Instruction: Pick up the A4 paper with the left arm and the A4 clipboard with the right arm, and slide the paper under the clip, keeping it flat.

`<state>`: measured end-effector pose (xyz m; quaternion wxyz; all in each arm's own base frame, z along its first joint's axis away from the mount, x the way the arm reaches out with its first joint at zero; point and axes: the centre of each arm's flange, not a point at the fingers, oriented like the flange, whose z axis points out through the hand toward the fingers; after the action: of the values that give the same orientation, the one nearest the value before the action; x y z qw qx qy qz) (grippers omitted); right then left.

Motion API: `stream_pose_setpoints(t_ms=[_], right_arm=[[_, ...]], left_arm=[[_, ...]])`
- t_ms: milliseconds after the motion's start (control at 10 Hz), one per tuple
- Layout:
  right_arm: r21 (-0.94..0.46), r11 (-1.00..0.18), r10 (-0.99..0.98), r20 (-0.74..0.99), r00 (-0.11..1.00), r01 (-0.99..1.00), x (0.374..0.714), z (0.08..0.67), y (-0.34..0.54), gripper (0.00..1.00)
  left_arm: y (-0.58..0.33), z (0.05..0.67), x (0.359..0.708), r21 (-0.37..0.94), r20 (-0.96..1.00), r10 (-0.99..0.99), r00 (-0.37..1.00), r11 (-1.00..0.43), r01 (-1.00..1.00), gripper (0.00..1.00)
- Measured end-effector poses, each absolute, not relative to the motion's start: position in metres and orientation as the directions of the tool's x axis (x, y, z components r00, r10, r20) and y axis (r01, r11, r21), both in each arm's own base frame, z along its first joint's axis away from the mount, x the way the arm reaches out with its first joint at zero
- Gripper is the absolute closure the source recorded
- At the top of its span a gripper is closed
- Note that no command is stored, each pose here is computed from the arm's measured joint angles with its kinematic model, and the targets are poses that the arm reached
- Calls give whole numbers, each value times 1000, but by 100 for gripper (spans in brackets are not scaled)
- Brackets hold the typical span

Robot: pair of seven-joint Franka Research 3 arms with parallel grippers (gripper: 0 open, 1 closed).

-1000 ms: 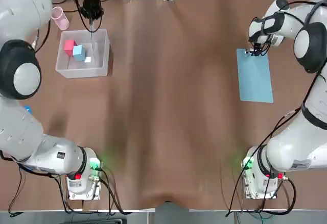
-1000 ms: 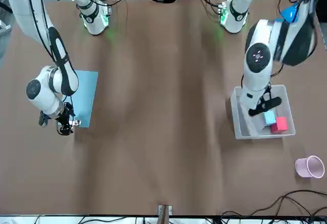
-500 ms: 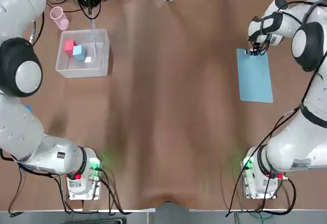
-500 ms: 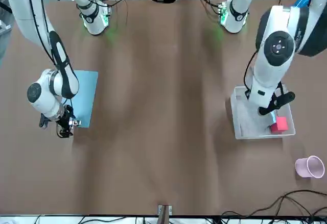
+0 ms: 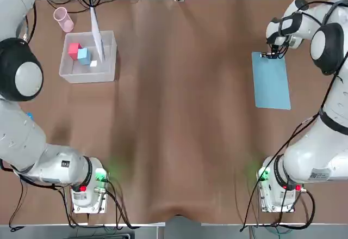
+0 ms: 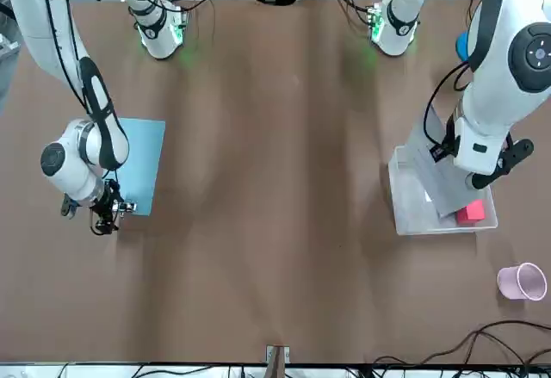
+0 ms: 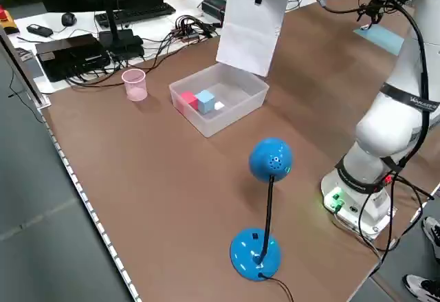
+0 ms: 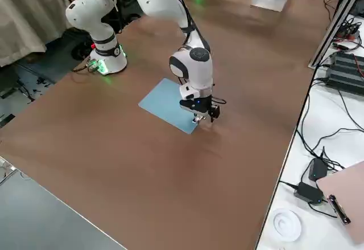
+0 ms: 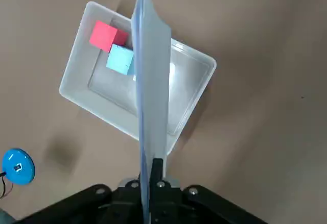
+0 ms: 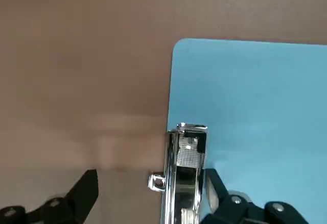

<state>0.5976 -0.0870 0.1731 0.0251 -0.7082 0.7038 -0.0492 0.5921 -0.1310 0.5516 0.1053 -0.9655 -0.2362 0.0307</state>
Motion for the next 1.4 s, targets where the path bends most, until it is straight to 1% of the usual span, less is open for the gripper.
stream_pose_setpoints(t_ms=[200, 300, 500, 600, 700, 900, 1100, 1200, 1300, 1400], right_arm=[[-100, -10, -999, 32, 7, -995, 598, 172, -85, 9], [-97, -10, -999, 31, 7, -995, 598, 171, -84, 13], [-93, -11, -1000, 30, 8, -996, 598, 171, -83, 23], [-92, -14, -1000, 29, 11, -996, 598, 170, -81, 32], [-91, -15, -1000, 28, 13, -996, 598, 170, -79, 35], [-101, -19, -999, 29, 16, -995, 601, 172, -76, 56], [-106, -18, -999, 29, 15, -994, 603, 174, -76, 69], [-108, -18, -999, 29, 15, -994, 603, 174, -75, 71], [-111, -19, -999, 29, 16, -994, 604, 175, -75, 79], [-113, -20, -999, 29, 17, -993, 605, 175, -74, 91]], left_arm=[[-131, 554, 590, -208, -26, 471, 882, -865, 456, 99], [-130, 555, 589, -206, -34, 476, 879, -864, 460, 99], [-126, 570, 586, -184, -48, 490, 870, -861, 474, 99], [-123, 577, 586, -164, -55, 504, 862, -856, 490, 99], [-121, 581, 586, -144, -62, 520, 852, -849, 508, 99], [-125, 584, 585, -133, -63, 538, 841, -839, 527, 99], [-122, 584, 586, -133, -62, 545, 836, -835, 534, 99], [-119, 584, 587, -134, -62, 551, 833, -831, 540, 99], [-115, 584, 587, -134, -62, 557, 828, -827, 546, 99], [-109, 584, 588, -134, -62, 565, 823, -822, 554, 99]])
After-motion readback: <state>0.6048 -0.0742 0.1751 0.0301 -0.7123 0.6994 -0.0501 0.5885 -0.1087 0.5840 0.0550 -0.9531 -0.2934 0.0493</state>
